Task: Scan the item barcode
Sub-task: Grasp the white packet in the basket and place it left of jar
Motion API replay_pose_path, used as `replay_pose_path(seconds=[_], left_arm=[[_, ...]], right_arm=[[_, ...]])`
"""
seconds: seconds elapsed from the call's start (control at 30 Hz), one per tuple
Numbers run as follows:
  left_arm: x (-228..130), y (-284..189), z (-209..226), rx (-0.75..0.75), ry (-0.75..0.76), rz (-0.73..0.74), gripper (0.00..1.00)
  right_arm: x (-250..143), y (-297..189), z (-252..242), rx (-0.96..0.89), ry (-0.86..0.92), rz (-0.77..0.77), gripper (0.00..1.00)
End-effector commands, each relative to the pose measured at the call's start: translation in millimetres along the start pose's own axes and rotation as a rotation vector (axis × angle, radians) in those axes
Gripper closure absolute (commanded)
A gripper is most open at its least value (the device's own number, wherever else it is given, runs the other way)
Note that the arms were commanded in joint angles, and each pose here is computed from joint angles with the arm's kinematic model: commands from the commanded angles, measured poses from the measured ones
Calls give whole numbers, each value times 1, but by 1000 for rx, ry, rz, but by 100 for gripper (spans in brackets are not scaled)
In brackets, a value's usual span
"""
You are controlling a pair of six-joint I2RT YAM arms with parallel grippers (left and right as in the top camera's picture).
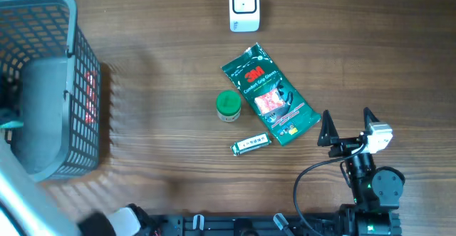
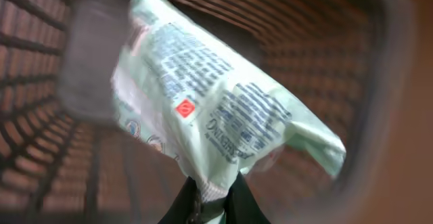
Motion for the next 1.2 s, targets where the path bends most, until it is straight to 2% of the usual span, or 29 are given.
replay_pose_path(seconds=[0.0, 0.13, 0.2, 0.27, 0.37, 0.5, 0.57, 0.63, 0.73, 0.77, 0.83, 0.87, 0.93, 1.0, 1.03, 1.1, 1.13, 1.17], left_arm=[[-48, -52, -2, -212, 179, 89, 96], [-129, -64, -5, -265, 486, 258, 96], [-170, -55, -2, -220, 616, 288, 96], [-219, -32, 8, -99, 657, 319, 96], [-263, 4, 26, 95, 548, 302, 96], [-319, 55, 66, 485, 259, 338, 95], [-336, 73, 76, 598, 179, 322, 89], [-351, 92, 76, 617, 184, 313, 86], [-367, 113, 78, 633, 190, 299, 86], [-369, 116, 79, 644, 194, 291, 92], [-369, 118, 79, 643, 196, 284, 93], [-366, 116, 76, 620, 200, 276, 88], [-352, 110, 62, 531, 229, 261, 61], [-319, 88, 31, 358, 242, 246, 31], [-306, 79, 19, 289, 248, 240, 24], [-249, 38, -25, 10, 347, 163, 6], [-227, 21, -40, -98, 406, 125, 0], [-197, -2, -57, -233, 492, 62, 0]], right_arm=[[0, 0, 0, -4, 6, -5, 0], [0, 0, 0, -4, 5, -5, 0], [0, 0, 0, -4, 6, -5, 0], [0, 0, 0, -4, 5, -5, 0], [0, 0, 0, -4, 6, -5, 0], [0, 0, 0, -4, 6, -5, 0], [0, 0, 0, -4, 6, -5, 0], [0, 0, 0, -4, 5, -5, 0], [0, 0, 0, -4, 6, -5, 0], [0, 0, 0, -4, 6, -5, 0], [0, 0, 0, -4, 6, -5, 0], [0, 0, 0, -4, 6, -5, 0], [0, 0, 0, -4, 6, -5, 0], [0, 0, 0, -4, 6, -5, 0], [0, 0, 0, -4, 6, -5, 0], [0, 0, 0, -4, 6, -5, 0], [0, 0, 0, -4, 6, -5, 0], [0, 0, 0, -4, 6, -5, 0]])
Point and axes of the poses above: each gripper's point midway between its finger pads, its own y axis out along the fingers, its own z axis along the line the jaws close on, x = y × z, the point moved 8 cm from there along -y, back along the fingers, and after that the axes turned 7 degrees about y, right-handed, at the moved point
